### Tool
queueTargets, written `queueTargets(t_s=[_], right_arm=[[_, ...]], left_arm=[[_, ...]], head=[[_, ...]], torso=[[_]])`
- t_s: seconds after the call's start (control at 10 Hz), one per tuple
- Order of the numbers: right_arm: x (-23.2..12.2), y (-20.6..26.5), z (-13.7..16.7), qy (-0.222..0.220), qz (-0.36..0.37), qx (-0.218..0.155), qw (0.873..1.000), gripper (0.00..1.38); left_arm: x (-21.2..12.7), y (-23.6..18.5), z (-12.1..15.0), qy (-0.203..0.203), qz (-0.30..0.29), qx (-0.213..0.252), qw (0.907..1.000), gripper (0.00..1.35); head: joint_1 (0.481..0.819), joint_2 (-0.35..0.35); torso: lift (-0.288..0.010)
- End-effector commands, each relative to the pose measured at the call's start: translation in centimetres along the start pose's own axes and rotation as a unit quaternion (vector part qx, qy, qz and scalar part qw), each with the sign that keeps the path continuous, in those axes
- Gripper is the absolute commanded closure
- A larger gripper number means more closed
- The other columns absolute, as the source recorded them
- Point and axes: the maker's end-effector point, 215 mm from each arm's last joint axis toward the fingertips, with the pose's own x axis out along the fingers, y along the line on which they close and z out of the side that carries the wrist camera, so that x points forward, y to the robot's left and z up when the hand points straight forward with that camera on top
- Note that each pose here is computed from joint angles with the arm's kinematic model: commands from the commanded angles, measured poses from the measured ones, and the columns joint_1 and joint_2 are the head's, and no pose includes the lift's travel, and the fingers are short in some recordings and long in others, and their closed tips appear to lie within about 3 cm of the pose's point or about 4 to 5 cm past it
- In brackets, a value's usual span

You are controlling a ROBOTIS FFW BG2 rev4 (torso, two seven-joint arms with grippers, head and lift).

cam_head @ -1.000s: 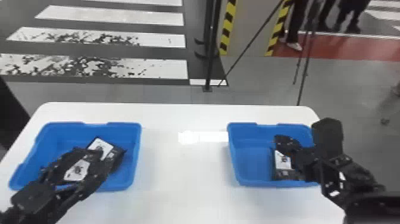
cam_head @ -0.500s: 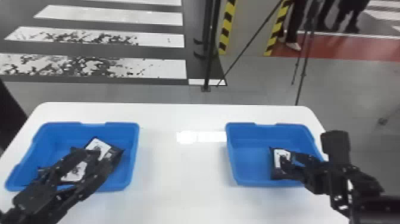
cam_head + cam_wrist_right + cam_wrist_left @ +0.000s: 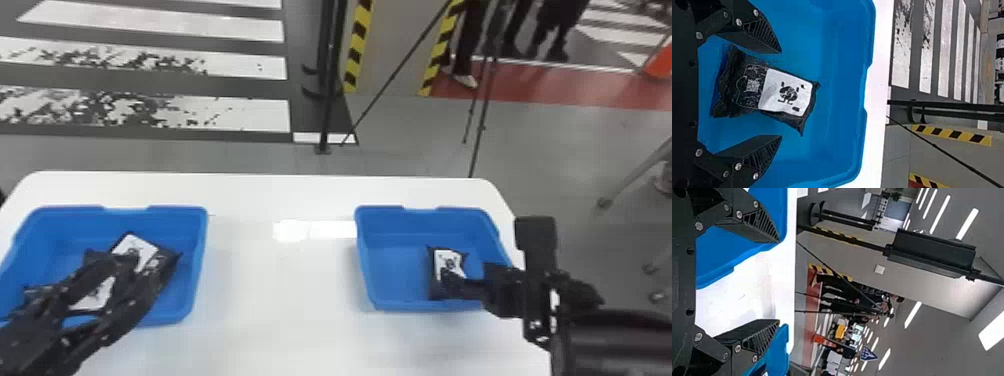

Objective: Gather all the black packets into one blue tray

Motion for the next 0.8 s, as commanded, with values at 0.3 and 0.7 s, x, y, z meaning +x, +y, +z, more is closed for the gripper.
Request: queueTargets(t_s=[0.3, 0.7], right_arm=[[3.0, 0.7, -3.3, 0.062, 0.021, 0.033, 0.997, 0.27], [5.4, -0.3, -3.6, 0.08, 0.024, 0.045, 0.995, 0.89]], left_arm=[[-0.1, 0.1, -0.6, 0.006, 0.0, -0.01, 0.9999, 0.34], [0.2, -0.1, -0.6, 0.004, -0.004, -0.011, 0.9999, 0.34]], head=[[0.695, -0.173], [0.695, -0.177]], torso=[[-0.11], [-0.11]])
